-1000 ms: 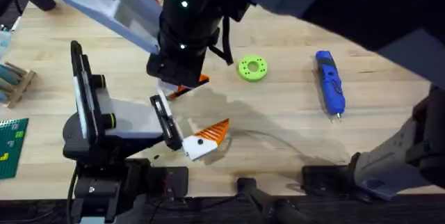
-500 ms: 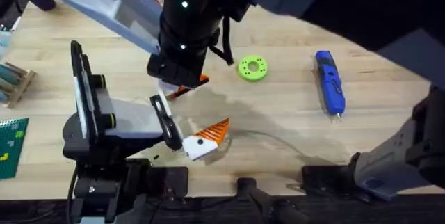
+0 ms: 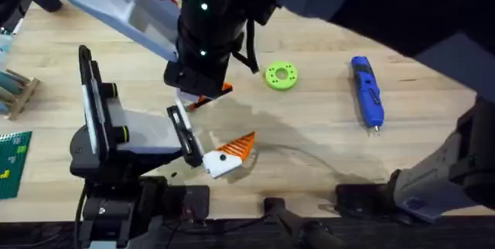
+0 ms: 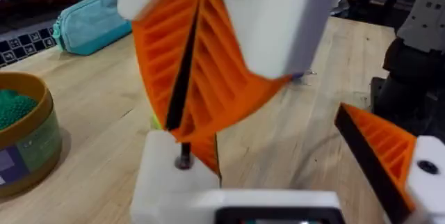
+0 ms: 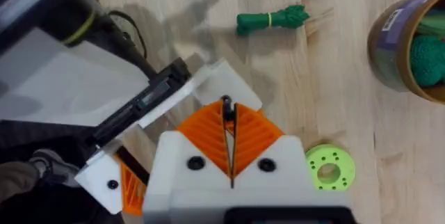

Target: Pick up the gripper from the table and insert it into the empty holder that is missing its gripper. Then pick up a screw, insert it into the mounting hole, and use the screwdriver to tighten it. Finally, clean up the table by picking up the vegetable and placing it into the bucket.

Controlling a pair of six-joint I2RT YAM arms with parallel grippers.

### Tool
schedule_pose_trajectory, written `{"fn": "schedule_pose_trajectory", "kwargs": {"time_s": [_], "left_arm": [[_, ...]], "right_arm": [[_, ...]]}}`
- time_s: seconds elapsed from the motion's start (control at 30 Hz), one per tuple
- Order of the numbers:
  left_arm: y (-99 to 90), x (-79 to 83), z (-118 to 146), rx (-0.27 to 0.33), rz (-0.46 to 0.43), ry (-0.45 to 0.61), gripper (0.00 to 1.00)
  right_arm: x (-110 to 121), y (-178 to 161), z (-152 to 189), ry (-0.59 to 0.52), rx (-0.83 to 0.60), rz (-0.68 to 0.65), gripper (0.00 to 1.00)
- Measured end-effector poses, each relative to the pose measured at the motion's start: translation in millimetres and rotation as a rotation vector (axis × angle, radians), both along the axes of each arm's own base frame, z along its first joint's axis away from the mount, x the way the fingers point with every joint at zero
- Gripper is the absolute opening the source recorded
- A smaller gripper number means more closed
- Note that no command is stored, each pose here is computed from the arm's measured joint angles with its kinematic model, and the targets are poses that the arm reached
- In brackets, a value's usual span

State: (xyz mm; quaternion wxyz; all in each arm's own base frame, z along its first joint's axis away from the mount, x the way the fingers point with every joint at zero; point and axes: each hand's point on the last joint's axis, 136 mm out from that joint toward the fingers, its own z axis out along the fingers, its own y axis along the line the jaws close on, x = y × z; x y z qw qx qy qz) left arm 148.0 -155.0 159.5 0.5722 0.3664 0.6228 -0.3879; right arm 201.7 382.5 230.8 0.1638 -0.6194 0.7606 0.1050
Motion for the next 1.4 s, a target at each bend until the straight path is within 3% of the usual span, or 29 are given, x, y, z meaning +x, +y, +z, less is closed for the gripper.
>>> {"fn": "schedule_pose_trajectory", "kwargs": {"time_s": [1.4], "left_arm": [[0.0,0.0,0.0,0.000,0.000,0.000,0.987]], "right_arm": [[-0.7,0.0,-1.8,0.007,-0.004,0.001,0.006]]}}
